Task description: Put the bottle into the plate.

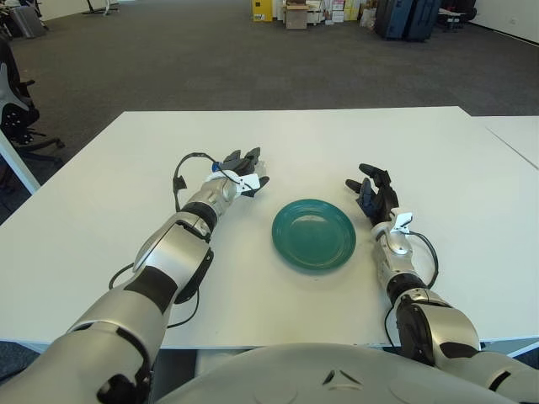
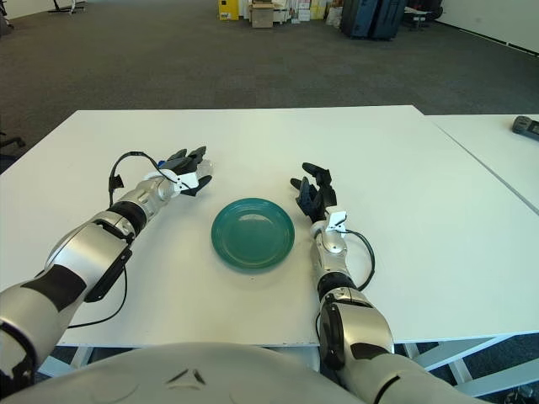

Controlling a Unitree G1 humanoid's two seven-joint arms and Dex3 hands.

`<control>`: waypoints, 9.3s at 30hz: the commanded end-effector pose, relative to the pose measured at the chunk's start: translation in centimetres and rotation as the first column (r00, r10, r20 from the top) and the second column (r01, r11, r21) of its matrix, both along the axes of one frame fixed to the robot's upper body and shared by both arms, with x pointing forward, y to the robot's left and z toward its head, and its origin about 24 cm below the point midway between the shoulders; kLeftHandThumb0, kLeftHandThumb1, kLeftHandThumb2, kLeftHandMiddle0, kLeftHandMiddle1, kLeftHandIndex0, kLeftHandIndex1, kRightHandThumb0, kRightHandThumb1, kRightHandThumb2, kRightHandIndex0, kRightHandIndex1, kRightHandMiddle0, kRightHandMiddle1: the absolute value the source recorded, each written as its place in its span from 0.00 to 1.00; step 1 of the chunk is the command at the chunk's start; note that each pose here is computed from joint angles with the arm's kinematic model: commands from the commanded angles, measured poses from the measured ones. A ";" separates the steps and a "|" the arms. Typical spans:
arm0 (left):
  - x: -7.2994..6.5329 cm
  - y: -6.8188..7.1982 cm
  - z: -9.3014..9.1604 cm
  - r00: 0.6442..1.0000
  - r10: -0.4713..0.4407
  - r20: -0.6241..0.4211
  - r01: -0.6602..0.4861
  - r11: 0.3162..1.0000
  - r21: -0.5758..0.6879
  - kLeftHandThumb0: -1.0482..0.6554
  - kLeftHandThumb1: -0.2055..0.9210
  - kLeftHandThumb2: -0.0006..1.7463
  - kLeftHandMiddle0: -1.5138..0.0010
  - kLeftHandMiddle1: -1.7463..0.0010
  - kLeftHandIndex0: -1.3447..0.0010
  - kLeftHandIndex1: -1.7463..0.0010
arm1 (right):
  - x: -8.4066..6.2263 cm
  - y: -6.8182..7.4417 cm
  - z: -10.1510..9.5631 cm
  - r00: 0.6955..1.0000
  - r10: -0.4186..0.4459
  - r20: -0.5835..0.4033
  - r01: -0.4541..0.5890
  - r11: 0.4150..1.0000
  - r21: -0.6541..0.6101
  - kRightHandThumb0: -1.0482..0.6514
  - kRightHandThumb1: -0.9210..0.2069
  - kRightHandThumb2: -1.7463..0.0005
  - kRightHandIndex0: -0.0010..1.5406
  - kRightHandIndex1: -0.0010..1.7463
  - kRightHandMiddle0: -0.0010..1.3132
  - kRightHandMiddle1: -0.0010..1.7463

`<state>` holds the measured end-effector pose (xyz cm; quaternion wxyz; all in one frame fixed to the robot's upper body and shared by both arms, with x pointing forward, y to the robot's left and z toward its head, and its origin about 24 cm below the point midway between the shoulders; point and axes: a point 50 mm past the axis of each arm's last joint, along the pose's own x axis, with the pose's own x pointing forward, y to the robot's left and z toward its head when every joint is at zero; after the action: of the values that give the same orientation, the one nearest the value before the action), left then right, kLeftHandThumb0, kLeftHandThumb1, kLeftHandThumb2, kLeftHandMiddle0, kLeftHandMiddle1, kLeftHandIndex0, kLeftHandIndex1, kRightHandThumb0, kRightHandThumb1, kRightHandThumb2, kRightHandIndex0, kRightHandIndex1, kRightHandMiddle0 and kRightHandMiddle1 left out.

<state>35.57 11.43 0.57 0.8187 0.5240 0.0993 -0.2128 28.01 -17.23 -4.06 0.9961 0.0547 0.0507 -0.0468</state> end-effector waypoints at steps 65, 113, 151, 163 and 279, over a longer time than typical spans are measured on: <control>-3.9 2.5 -4.5 0.816 -0.578 -0.001 0.362 0.511 0.779 0.36 0.64 0.56 0.33 0.00 0.64 0.04 | -2.7 -1.2 -2.4 0.995 0.032 -0.094 -0.024 0.996 0.084 0.11 0.00 0.40 0.35 0.47 0.02 0.64; -2.1 1.9 -1.6 0.650 -0.755 0.080 0.361 0.399 0.843 0.37 0.65 0.58 0.25 0.00 0.64 0.03 | -2.5 -0.4 -2.3 0.994 0.077 -0.077 -0.069 0.992 0.104 0.07 0.00 0.36 0.36 0.49 0.05 0.64; -0.6 0.0 8.5 0.236 -0.438 0.867 0.271 0.887 0.374 0.36 0.55 0.68 0.24 0.00 0.61 0.00 | -2.3 -0.3 -2.6 0.989 0.099 -0.106 -0.086 0.989 0.121 0.09 0.00 0.37 0.38 0.47 0.03 0.64; -1.0 0.5 10.3 0.245 -0.187 0.951 0.249 0.960 0.124 0.35 0.50 0.72 0.24 0.00 0.57 0.00 | -2.2 -0.3 -2.7 0.987 0.100 -0.127 -0.085 0.989 0.125 0.08 0.00 0.37 0.38 0.46 0.02 0.63; -7.1 -5.5 5.7 0.712 -0.326 0.622 0.682 0.529 -0.504 0.35 0.50 0.72 0.23 0.00 0.57 0.00 | -2.3 1.6 -2.8 0.989 0.064 -0.134 -0.053 0.995 0.090 0.10 0.00 0.36 0.33 0.47 0.04 0.63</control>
<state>28.74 5.89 5.81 0.8620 0.2034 -0.3241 -0.3325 28.10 -16.73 -4.17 0.9952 0.0796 0.0540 -0.0175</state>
